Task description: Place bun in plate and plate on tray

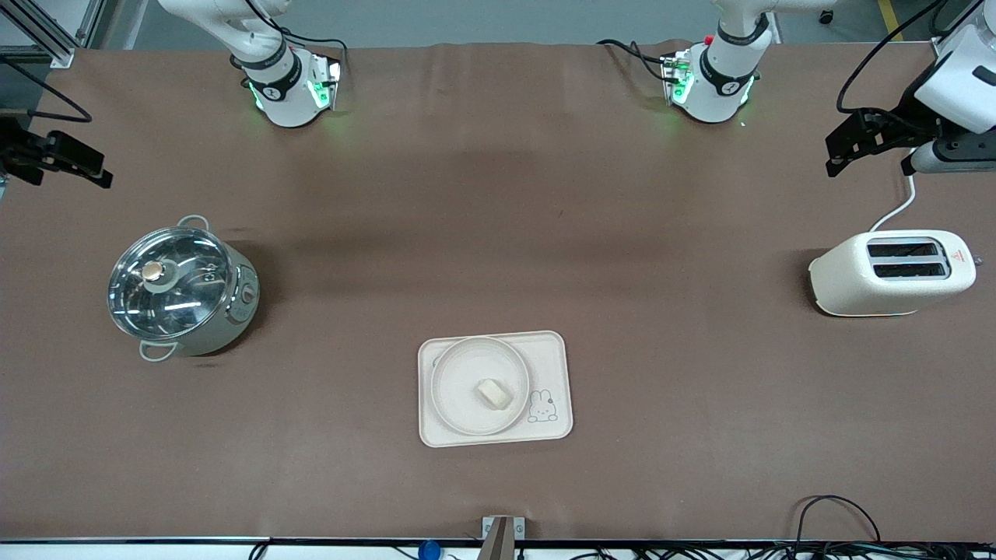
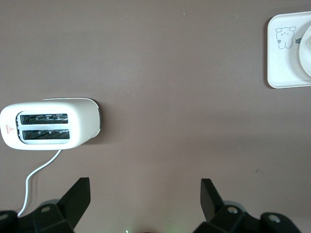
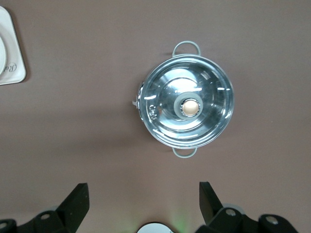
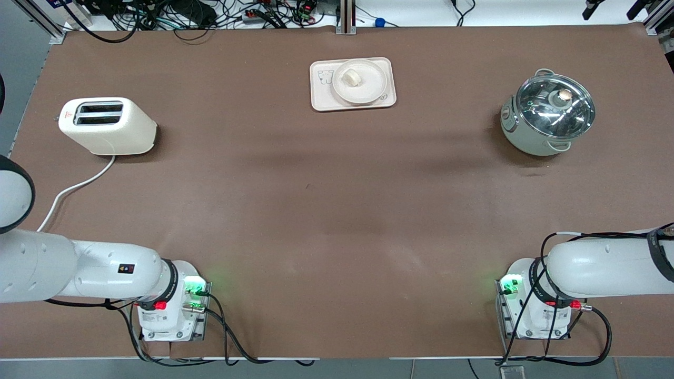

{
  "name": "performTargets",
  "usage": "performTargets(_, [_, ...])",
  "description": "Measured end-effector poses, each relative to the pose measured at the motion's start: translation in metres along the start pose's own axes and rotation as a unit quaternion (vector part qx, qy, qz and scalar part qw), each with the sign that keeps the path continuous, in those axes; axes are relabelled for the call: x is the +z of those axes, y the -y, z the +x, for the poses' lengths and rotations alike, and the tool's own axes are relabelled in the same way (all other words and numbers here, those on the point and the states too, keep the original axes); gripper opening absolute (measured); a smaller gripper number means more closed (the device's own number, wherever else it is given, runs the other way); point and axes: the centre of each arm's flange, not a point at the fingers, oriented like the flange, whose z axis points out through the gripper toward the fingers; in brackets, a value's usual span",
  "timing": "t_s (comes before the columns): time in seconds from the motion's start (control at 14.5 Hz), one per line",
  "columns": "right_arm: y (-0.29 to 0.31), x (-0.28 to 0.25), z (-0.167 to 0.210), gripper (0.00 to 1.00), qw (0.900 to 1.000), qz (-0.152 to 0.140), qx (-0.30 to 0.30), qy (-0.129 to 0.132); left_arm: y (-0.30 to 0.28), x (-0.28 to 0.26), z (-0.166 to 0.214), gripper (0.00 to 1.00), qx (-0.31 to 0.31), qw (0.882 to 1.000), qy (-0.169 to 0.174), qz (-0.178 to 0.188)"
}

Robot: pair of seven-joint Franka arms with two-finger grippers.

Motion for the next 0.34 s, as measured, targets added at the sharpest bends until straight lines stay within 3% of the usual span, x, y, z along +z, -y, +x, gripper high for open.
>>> performTargets(0.34, [0.007,-0.0016,0.0029,1.0,1.0,-0.006,-0.007,-0.014,-0.0002,0.0003,0.0003,1.0,0.0,1.0,0.0,0.0])
